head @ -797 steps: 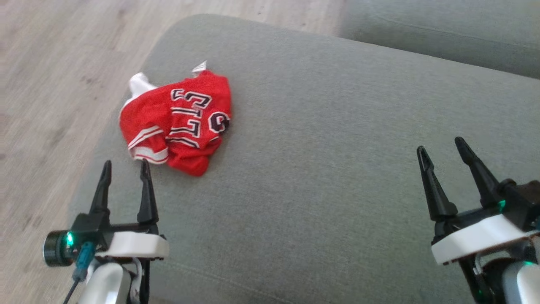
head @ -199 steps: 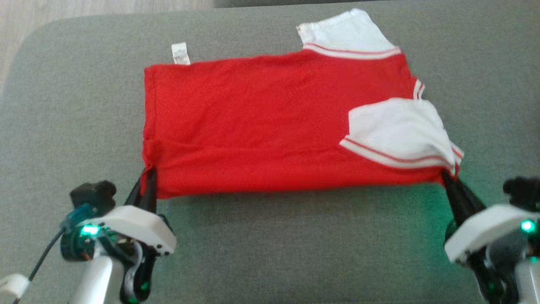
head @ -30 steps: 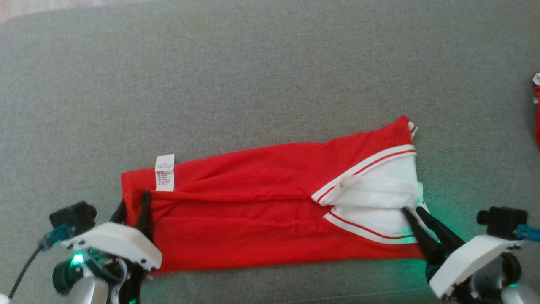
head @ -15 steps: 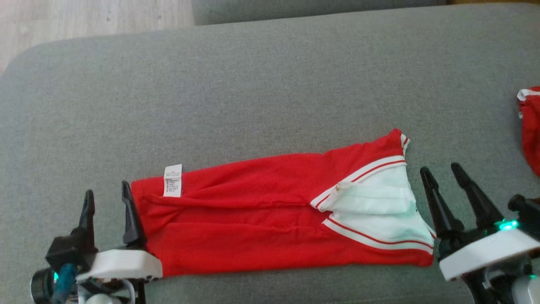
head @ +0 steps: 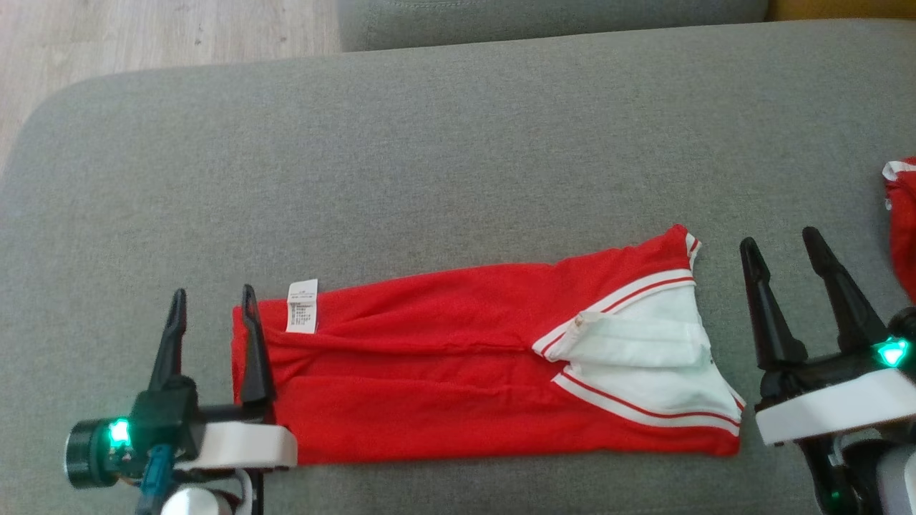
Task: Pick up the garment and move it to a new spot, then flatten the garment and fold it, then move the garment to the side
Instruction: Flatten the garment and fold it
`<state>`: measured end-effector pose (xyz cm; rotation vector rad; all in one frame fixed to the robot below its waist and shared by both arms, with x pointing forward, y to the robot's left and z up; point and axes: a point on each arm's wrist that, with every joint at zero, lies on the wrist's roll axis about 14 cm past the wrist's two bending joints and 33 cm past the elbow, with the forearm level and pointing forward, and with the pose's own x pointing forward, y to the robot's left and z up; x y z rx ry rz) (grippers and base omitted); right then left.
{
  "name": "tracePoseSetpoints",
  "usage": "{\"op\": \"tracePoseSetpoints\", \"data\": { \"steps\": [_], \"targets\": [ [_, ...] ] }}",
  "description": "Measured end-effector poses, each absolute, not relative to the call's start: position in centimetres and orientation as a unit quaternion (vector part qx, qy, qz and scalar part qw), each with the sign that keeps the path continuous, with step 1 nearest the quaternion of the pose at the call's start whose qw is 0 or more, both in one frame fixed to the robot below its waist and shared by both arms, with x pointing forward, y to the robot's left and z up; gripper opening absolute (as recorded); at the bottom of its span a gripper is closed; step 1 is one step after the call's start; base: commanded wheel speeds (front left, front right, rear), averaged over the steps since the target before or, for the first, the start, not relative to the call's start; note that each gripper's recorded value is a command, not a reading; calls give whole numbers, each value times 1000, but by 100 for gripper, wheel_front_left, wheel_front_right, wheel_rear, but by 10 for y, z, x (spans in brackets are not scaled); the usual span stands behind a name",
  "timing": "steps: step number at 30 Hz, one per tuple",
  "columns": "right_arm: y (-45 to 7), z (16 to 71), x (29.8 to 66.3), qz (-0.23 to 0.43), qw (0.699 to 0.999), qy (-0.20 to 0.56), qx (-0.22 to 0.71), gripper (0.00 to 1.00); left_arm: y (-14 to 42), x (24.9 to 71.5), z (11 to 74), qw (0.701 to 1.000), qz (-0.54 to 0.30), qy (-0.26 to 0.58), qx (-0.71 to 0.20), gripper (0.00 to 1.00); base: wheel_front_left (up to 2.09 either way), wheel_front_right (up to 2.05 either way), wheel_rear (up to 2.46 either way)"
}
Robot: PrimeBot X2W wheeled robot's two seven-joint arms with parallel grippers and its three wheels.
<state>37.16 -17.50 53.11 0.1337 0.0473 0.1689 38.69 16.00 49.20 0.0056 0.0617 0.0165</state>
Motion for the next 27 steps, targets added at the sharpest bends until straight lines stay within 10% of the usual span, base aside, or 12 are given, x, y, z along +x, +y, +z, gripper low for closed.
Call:
{"op": "tracePoseSetpoints", "data": {
  "steps": [12, 27],
  "targets": [
    [-174, 520, 375, 83, 993, 43, 70, 100, 161, 386, 475, 998, 9, 60, 8, 100, 0, 0, 0],
    [-159, 357, 358, 90, 941, 304, 116, 100, 165, 402, 480, 999, 29, 30, -1, 100, 0, 0, 0]
  ]
}}
